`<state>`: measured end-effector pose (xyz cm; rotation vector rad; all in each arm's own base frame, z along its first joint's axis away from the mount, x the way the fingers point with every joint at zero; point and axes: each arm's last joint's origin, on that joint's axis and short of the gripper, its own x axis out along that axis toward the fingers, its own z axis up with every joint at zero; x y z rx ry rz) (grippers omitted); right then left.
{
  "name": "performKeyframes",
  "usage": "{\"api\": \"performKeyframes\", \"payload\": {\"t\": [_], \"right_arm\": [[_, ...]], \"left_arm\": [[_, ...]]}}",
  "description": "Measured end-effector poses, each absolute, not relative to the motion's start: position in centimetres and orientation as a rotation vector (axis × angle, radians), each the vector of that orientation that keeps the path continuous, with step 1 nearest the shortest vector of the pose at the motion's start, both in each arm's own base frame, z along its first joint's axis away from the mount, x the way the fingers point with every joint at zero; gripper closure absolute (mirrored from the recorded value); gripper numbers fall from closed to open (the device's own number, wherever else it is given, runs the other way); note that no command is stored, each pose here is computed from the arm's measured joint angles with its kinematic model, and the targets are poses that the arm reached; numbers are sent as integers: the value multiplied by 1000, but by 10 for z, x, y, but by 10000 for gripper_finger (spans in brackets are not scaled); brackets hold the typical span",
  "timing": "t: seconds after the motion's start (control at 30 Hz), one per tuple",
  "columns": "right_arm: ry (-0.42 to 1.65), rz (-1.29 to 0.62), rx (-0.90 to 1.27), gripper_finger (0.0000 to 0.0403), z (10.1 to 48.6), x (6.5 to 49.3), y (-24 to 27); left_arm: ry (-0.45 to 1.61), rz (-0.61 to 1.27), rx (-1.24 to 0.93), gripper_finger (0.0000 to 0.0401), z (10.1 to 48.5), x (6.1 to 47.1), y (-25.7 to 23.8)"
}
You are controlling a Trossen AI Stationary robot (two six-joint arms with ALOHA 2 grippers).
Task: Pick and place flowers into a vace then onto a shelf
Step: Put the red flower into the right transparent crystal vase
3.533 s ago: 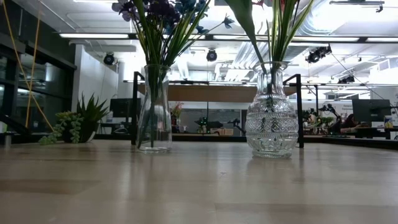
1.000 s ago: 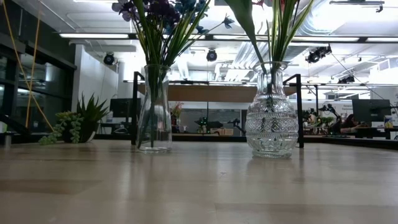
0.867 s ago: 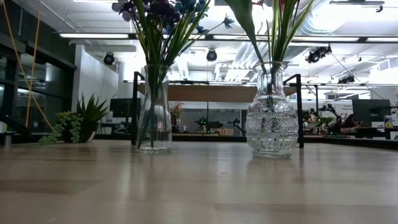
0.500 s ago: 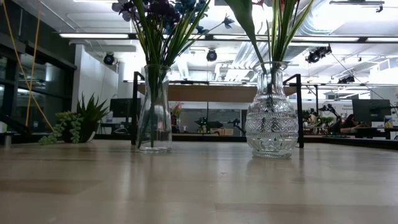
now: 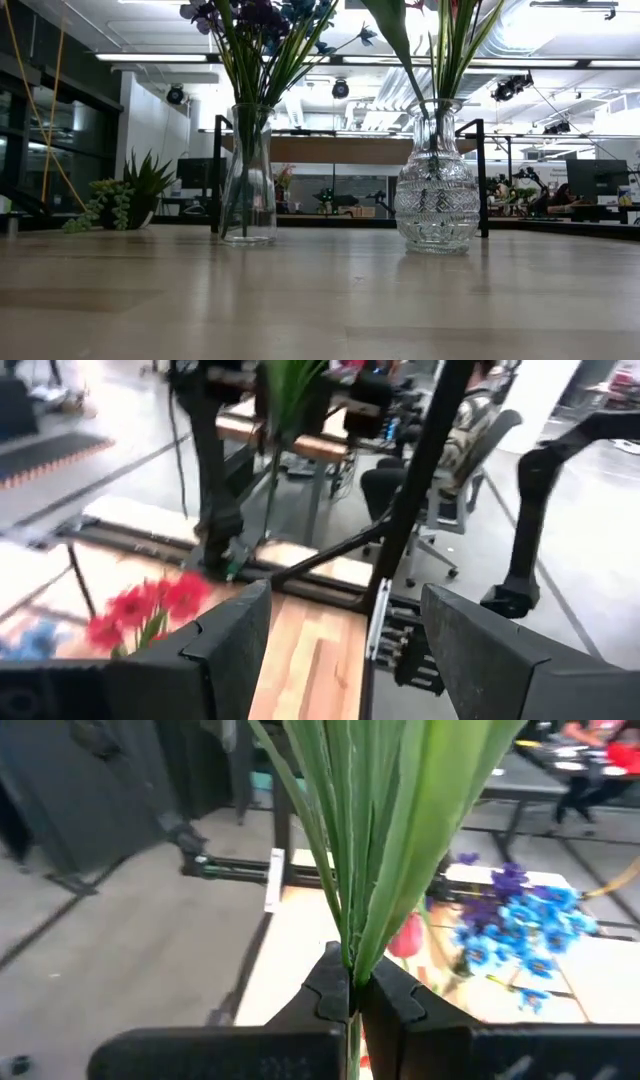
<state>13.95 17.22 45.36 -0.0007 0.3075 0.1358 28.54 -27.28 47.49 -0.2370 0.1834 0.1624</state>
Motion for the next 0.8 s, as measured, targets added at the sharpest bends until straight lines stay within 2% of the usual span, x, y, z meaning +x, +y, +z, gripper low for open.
{"api": "performKeyframes", "payload": {"t": [0.43, 0.8], "right_arm": [[363, -196, -78, 402, 407, 126, 196], [273, -251, -46, 402, 405, 125, 203]], "left_arm": [[336, 307, -364, 109, 449, 274, -263], [381, 297, -368, 109, 445, 272, -262]]}}
